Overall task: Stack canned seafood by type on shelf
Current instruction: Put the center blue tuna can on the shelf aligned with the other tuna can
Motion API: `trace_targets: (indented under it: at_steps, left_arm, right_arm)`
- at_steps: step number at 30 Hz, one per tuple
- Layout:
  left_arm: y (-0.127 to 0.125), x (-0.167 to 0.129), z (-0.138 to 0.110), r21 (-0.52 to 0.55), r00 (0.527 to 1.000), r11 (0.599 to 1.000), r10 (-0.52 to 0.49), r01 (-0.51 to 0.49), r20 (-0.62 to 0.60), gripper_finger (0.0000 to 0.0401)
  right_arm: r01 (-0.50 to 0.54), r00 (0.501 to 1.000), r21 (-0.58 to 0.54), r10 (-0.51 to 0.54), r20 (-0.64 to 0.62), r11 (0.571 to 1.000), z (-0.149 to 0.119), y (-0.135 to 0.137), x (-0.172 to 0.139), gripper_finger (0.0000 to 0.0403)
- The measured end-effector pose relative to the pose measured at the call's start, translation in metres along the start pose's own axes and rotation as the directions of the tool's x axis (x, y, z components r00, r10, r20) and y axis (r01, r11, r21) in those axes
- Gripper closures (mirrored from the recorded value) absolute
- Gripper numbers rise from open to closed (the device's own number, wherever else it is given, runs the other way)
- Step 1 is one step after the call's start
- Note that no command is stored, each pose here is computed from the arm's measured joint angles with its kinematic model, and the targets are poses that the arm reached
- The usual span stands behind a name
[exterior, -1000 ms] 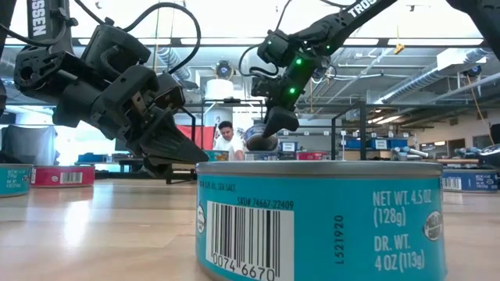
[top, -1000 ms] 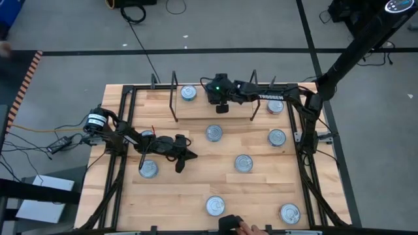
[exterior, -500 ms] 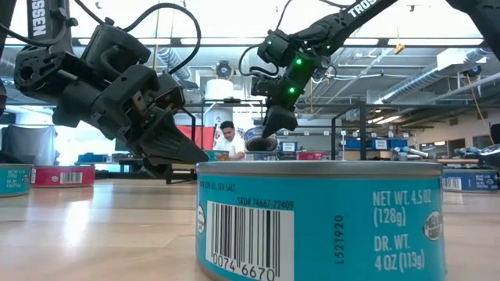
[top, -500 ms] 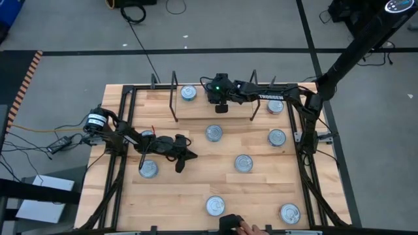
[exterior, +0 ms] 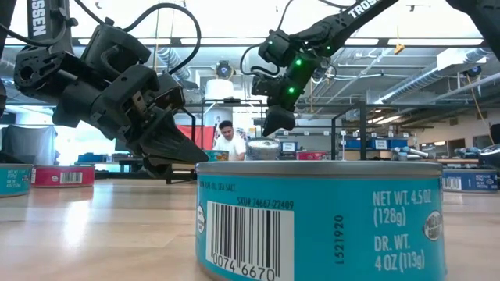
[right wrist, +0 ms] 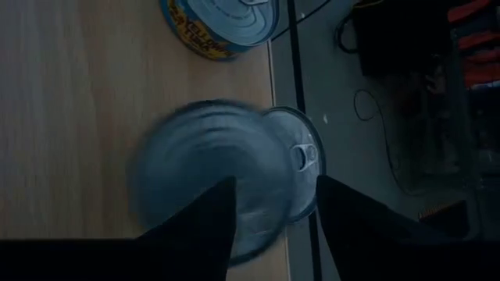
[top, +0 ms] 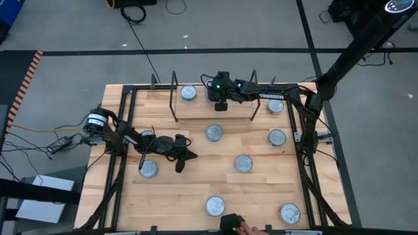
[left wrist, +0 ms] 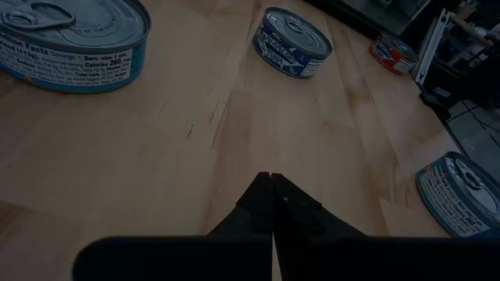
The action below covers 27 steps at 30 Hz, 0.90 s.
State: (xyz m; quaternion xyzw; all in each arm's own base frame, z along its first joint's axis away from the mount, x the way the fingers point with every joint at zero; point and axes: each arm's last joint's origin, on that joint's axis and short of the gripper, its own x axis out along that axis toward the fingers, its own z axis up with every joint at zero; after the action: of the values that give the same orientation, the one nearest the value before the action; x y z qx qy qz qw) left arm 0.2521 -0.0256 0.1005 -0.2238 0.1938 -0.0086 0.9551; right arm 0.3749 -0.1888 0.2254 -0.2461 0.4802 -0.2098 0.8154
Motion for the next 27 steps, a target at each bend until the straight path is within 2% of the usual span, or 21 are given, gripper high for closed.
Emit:
trace_targets:
  at_steps: [7,11,14,15,18,22,27]
  left_arm:
    - [0.000,0.000,0.000,0.000,1.000,1.000,0.000,0.000,-0.001,0.0400]
    - [0.000,0.000,0.000,0.000,1.000,1.000,-0.001,0.001,0.000,0.0400]
    - [0.000,0.000,0.000,-0.001,1.000,1.000,-0.001,0.001,-0.001,0.0400]
    - [0.000,0.000,0.000,-0.001,1.000,1.000,-0.001,0.001,0.000,0.0400]
    - [0.000,0.000,0.000,-0.002,1.000,1.000,-0.001,0.001,0.000,0.0400]
    - [0.000,0.000,0.000,-0.003,1.000,1.000,-0.001,0.001,0.000,0.0400]
    - [0.000,0.000,0.000,-0.006,1.000,1.000,0.000,0.000,-0.002,0.0400]
  right_arm:
    - [0.008,1.000,0.015,-0.008,-0.001,1.000,0.004,-0.002,-0.003,0.0268]
    - [-0.004,0.999,0.123,-0.002,0.048,0.992,0.013,-0.015,-0.010,0.0329]
    - [-0.077,0.995,0.228,0.060,0.081,0.971,0.012,-0.028,-0.012,0.0385]
    - [-0.097,0.993,0.256,0.077,0.089,0.962,0.010,-0.032,-0.011,0.0392]
    - [-0.133,0.990,0.337,0.112,0.081,0.932,0.000,-0.040,-0.008,0.0390]
    - [-0.228,0.973,0.415,0.216,0.078,0.881,-0.015,-0.047,-0.004,0.0397]
    - [-0.285,0.958,0.498,0.264,0.113,0.819,-0.024,-0.056,0.000,0.0399]
